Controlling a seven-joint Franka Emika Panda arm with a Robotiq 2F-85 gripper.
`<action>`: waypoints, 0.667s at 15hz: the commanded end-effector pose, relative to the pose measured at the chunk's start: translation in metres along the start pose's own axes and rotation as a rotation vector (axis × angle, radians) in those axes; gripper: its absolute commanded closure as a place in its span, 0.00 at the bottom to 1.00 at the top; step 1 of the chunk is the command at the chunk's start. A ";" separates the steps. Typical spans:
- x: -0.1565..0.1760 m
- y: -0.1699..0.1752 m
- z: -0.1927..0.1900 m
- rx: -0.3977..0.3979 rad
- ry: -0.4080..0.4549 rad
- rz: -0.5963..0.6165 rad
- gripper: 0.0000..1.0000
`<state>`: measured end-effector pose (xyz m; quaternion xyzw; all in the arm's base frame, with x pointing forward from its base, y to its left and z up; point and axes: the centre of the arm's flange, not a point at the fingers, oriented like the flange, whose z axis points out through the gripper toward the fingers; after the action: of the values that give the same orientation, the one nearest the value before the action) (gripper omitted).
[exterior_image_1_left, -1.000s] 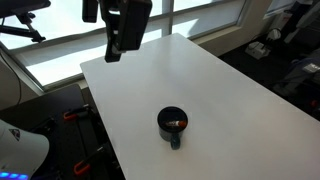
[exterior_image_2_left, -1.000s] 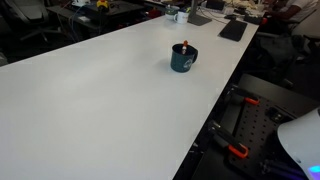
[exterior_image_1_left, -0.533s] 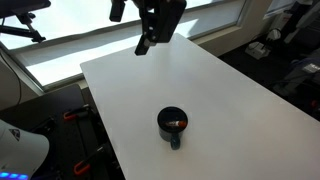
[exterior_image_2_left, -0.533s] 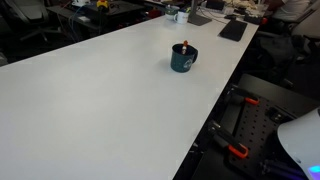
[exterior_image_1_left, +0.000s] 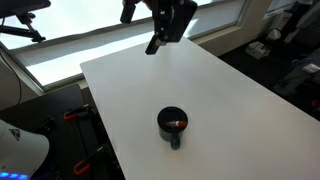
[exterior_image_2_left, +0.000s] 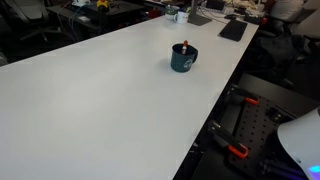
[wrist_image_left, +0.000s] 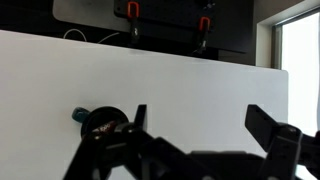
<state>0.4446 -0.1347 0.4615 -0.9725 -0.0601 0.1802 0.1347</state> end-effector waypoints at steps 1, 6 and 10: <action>0.018 0.014 -0.004 0.004 -0.001 0.035 0.00; 0.024 0.030 0.003 -0.003 -0.007 0.050 0.00; 0.041 0.042 0.004 -0.008 -0.021 0.065 0.00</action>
<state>0.4844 -0.1673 0.4319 -0.9725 -0.0306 0.1946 0.1242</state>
